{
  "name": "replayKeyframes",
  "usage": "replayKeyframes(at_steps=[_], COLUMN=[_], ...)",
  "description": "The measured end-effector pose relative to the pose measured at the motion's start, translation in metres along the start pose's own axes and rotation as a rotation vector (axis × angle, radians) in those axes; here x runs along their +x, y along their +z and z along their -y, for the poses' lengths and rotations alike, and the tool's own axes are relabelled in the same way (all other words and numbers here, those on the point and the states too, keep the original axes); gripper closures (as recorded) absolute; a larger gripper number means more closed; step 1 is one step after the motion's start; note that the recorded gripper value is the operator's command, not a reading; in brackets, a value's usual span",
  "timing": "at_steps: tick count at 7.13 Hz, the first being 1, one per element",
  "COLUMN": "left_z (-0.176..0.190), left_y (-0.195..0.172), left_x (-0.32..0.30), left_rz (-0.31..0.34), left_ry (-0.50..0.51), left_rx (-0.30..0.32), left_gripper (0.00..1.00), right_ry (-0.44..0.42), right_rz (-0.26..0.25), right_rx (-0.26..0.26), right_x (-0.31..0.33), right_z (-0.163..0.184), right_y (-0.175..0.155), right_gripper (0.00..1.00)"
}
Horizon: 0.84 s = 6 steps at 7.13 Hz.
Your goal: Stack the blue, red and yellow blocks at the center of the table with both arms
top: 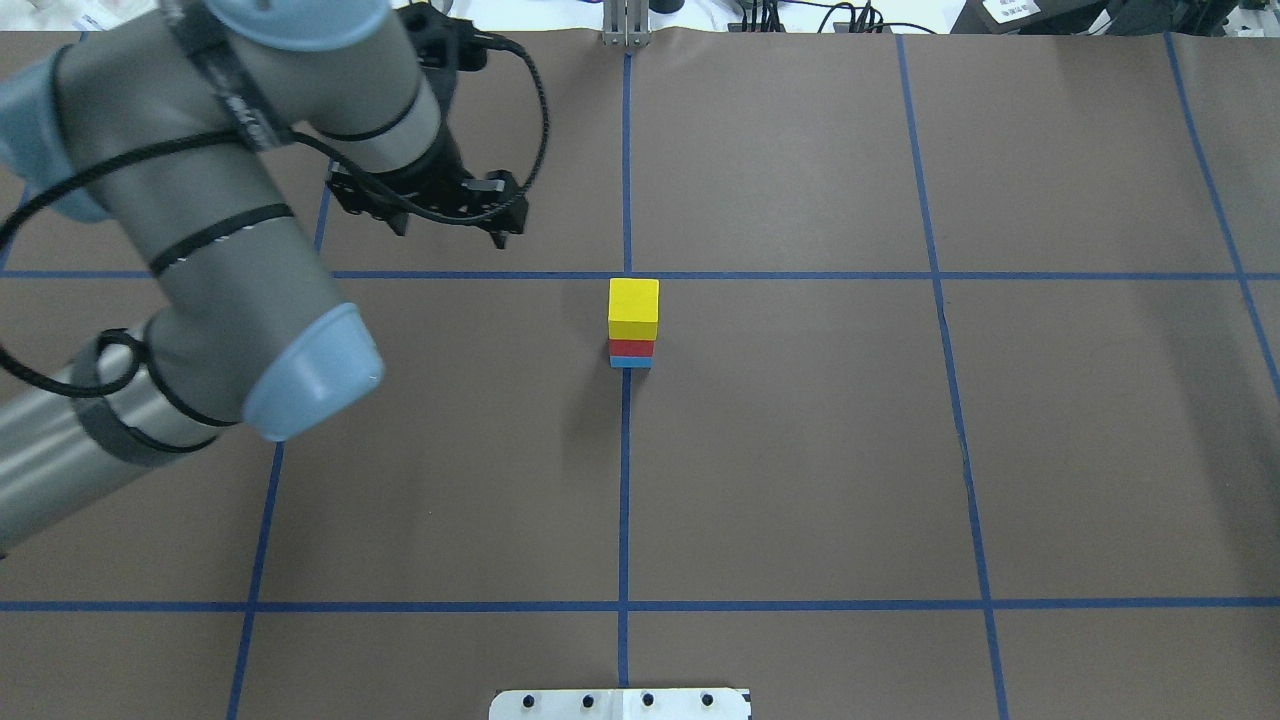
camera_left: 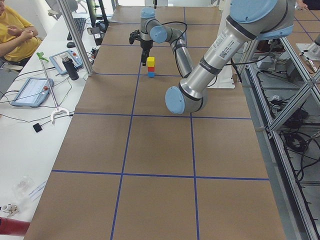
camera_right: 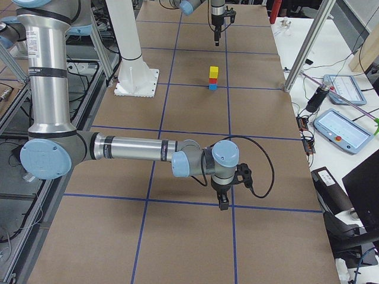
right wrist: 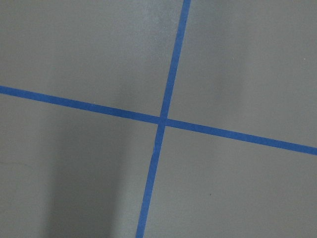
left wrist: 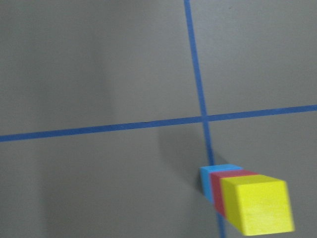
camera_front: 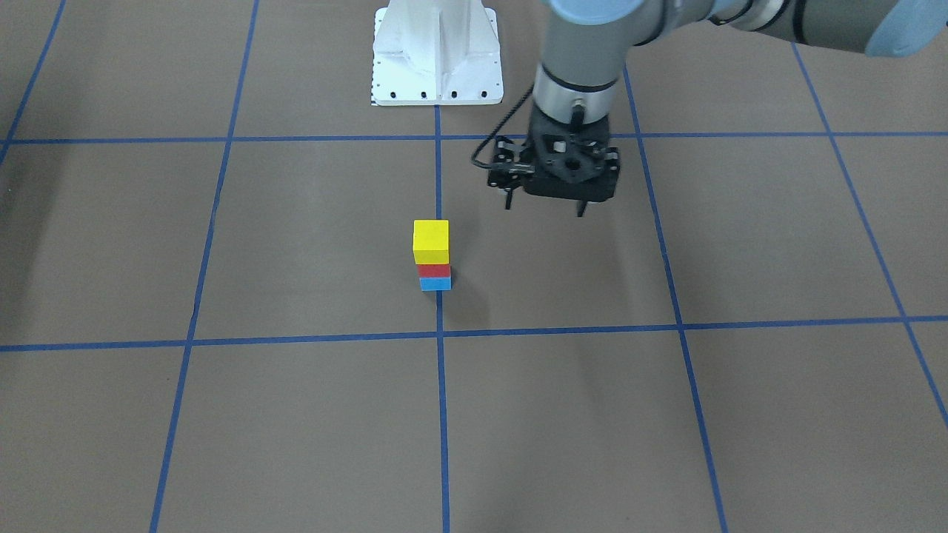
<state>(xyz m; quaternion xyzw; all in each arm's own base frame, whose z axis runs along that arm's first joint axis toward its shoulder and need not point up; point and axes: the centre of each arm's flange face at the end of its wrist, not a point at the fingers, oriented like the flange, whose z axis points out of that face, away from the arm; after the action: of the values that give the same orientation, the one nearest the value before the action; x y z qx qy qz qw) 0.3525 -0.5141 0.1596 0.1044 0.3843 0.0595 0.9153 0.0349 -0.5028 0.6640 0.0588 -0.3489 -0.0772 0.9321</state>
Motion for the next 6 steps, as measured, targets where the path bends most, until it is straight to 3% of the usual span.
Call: replayKeyframes(at_steps=[3, 6], left_z=[-0.005, -0.068], left_y=[-0.026, -0.014], left_x=[-0.26, -0.514], left_rz=[0.045, 0.054], left_ry=[0.177, 0.204], left_rx=[-0.063, -0.1], left_gripper=[0.0, 0.0], right_ry=[0.001, 0.001], right_rz=[0.0, 0.0], right_rx=[-0.004, -0.001], right_x=[0.001, 0.002], right_z=[-0.003, -0.003], right_y=[0.002, 0.0], right_gripper=[0.0, 0.0])
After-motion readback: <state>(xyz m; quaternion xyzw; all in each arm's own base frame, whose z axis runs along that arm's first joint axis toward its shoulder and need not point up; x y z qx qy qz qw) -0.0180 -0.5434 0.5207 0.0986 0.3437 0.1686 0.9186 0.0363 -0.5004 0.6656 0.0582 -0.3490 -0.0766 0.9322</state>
